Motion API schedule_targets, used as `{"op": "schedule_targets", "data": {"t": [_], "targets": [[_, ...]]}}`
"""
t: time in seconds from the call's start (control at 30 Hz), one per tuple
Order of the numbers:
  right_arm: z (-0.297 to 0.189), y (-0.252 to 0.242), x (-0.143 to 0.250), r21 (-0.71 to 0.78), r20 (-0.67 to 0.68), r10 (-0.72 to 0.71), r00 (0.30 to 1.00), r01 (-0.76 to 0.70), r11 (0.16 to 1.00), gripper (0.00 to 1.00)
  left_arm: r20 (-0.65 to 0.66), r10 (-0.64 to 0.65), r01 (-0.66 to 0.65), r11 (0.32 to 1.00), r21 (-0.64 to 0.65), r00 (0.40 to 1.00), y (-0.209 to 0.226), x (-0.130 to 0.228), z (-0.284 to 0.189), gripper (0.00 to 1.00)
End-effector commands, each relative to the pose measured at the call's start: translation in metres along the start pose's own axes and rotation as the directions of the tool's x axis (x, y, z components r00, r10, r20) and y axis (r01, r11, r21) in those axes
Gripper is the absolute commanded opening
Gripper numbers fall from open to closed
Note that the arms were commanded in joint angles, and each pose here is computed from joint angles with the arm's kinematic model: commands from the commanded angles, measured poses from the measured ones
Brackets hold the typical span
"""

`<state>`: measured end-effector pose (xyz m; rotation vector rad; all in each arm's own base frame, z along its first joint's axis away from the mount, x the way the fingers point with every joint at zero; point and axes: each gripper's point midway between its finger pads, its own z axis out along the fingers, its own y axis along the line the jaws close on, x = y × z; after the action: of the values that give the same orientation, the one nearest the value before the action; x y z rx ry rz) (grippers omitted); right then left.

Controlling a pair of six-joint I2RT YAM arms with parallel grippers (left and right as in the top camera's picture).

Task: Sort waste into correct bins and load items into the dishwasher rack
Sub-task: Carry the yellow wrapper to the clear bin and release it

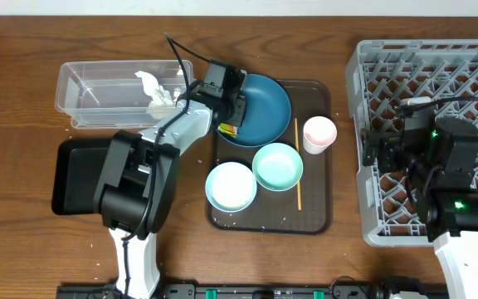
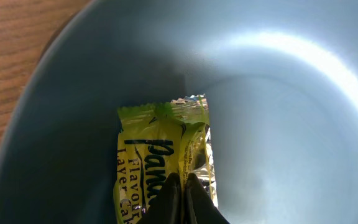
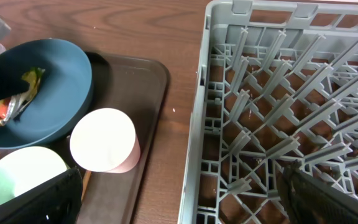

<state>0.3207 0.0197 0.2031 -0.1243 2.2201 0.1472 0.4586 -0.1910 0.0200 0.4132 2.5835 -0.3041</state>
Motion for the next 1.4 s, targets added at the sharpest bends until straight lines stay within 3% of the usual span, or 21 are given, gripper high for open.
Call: {"op": "schedule_targets", "data": {"t": [0.0, 0.2, 0.37, 0.6, 0.87, 0.93, 1.03, 1.37], "targets": [[-0.004, 0.005, -0.010, -0.014, 0.022, 0.003, 1.000, -0.002, 1.000, 0.99, 0.094, 0.003, -0.001, 1.000, -0.015, 0.996, 0.001, -0.028, -0.035, 0.06], [-0.004, 0.005, -0.010, -0.014, 0.022, 0.003, 1.000, -0.002, 1.000, 0.99, 0.235, -0.012, 0.034, 0.995, -0.093, 0.972, 0.022, -0.065, -0.110, 0.06], [-0.004, 0.005, -0.010, -0.014, 0.023, 0.003, 1.000, -0.002, 1.000, 0.99, 0.276, -0.052, 0.132, 0.951, -0.279, 0.960, 0.080, -0.064, -0.162, 0.06], [-0.004, 0.006, -0.010, -0.024, 0.023, 0.003, 1.000, -0.003, 1.000, 0.99, 0.267, -0.173, 0.269, 0.884, -0.383, 0.948, 0.157, -0.041, -0.180, 0.06], [-0.004, 0.009, -0.011, -0.037, 0.027, 0.002, 1.000, -0.001, 0.999, 0.99, 0.260, -0.253, 0.346, 0.835, -0.428, 0.932, 0.203, -0.022, -0.182, 0.12], [-0.004, 0.009, -0.011, -0.037, 0.028, 0.002, 1.000, -0.001, 0.999, 0.99, 0.264, -0.261, 0.355, 0.829, -0.433, 0.929, 0.209, -0.020, -0.183, 0.17], [-0.004, 0.009, -0.011, -0.037, 0.028, 0.002, 1.000, -0.001, 0.999, 0.99, 0.279, -0.263, 0.366, 0.823, -0.435, 0.924, 0.214, -0.022, -0.185, 0.49], [-0.004, 0.009, -0.011, -0.037, 0.027, 0.002, 1.000, -0.001, 0.999, 0.99, 0.232, -0.275, 0.336, 0.897, -0.287, 0.933, 0.183, -0.023, -0.171, 0.71]]}}
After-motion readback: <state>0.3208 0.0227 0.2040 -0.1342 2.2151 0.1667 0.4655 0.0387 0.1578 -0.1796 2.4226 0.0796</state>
